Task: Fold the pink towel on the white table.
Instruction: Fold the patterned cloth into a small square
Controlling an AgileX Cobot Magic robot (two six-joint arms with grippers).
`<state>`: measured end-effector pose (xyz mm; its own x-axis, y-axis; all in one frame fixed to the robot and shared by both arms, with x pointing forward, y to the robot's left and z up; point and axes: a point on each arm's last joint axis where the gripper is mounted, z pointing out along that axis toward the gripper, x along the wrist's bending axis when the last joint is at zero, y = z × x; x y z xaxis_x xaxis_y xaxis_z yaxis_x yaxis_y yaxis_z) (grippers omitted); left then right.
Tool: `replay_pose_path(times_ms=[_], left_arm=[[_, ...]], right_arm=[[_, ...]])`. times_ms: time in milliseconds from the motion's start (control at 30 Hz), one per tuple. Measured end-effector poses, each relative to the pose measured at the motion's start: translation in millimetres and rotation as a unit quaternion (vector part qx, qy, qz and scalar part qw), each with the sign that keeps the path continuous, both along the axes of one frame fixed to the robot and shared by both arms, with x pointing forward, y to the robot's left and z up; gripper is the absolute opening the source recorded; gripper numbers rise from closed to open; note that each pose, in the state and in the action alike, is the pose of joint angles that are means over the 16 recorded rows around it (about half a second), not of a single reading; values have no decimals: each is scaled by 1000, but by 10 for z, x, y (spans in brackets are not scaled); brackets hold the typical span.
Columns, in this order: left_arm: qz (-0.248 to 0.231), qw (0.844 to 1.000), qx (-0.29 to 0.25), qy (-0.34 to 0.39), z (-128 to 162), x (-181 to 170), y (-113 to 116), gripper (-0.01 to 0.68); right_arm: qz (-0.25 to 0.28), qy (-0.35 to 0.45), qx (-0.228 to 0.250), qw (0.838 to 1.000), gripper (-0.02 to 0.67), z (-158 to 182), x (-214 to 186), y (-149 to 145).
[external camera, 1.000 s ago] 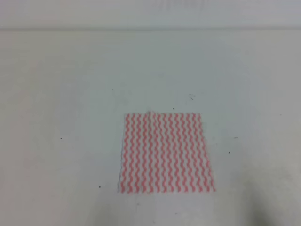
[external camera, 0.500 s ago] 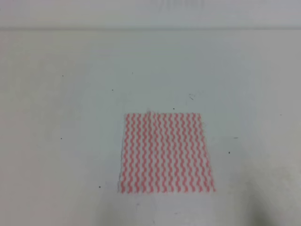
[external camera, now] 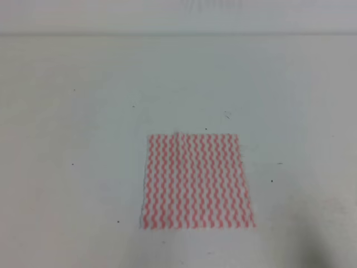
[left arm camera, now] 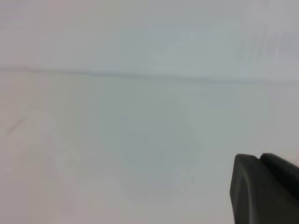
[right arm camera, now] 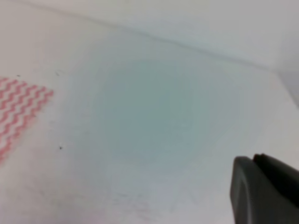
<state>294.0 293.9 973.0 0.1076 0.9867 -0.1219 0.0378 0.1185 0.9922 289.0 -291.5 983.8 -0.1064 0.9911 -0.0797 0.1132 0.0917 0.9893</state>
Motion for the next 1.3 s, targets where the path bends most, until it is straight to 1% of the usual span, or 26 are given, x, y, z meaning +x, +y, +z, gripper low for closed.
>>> replay_pose_path(times_ms=[100, 167, 267, 367, 467, 567, 667, 733, 800, 900, 967, 1133, 1300], left_arm=[[4, 999, -48, -15, 35, 1, 6, 0], [6, 997, -80, -24, 57, 1, 12, 0], [10, 992, -123, -35, 84, 0, 22, 0], [13, 987, -152, -42, 91, -1, 31, 0], [13, 987, -156, -42, 92, -1, 31, 0], [13, 987, -155, -43, 84, -2, 32, 0], [13, 987, -152, -43, 84, -2, 32, 0], [13, 988, -151, -43, 83, -2, 31, 0], [12, 988, -150, -42, 81, -3, 30, 0], [9, 987, -156, -38, 101, -2, 24, 0], [6, 986, -161, -32, 121, 0, 17, 0], [-1, 986, -165, 3, 211, 47, -9, 0], [-13, 985, -154, 72, 364, 175, -61, 0]], right_arm=[[-6, -28, -23, 999, -2, 46, 6, -14], [-8, -43, -28, 999, -2, 74, 12, -19], [-10, -62, 4, 998, -2, 117, 18, -17], [-10, -76, 67, 995, -2, 154, 18, -13], [-8, -82, 148, 986, -2, 183, 14, -8], [-3, -73, 230, 970, -2, 189, 16, 3], [2, -65, 305, 950, -2, 198, 17, 12], [4, -62, 341, 938, -2, 203, 16, 16], [7, -60, 366, 929, -2, 208, 13, 19], [10, -56, 388, 920, -2, 211, 12, 25], [12, -51, 393, 918, -2, 213, 15, 32], [16, -20, 389, 921, -2, 266, 63, 63], [31, 41, 364, 930, -2, 392, 163, 132]])
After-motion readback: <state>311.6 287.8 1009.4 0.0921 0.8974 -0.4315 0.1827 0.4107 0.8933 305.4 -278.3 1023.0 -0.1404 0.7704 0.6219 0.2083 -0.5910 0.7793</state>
